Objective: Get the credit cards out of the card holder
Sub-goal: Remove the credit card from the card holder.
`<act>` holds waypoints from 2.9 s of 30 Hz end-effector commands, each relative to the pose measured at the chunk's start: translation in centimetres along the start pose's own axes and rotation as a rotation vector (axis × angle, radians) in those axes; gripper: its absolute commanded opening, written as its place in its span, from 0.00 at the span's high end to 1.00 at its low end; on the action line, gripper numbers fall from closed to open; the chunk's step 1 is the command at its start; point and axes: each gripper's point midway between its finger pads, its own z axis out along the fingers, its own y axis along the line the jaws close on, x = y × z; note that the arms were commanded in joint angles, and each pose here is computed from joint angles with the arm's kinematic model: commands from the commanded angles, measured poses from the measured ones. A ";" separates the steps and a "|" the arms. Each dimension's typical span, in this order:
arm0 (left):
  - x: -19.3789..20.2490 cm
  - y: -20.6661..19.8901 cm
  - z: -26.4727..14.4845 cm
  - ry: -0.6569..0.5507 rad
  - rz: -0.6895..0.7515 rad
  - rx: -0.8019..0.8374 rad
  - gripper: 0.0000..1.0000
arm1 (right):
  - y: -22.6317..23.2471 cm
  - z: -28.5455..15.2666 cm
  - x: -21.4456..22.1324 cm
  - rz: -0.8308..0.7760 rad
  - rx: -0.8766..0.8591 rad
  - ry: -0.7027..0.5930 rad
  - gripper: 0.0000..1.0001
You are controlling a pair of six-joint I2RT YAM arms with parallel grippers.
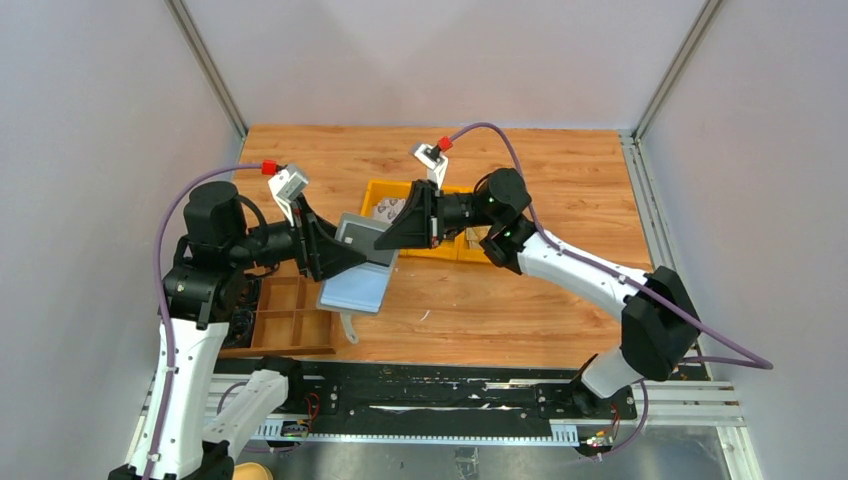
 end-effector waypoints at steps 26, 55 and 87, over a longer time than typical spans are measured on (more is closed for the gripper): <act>5.2 1.2 1.2 0.195 0.019 0.172 0.64 | 0.6 -0.6 4.8 -0.170 0.130 0.625 1.00; 3.0 -0.5 0.7 0.153 0.083 0.206 0.31 | 1.2 -3.1 1.4 -0.146 0.121 0.313 1.00; 5.1 -0.6 0.8 0.184 -0.011 0.233 0.35 | 1.2 -1.9 2.6 -0.230 0.110 0.545 1.00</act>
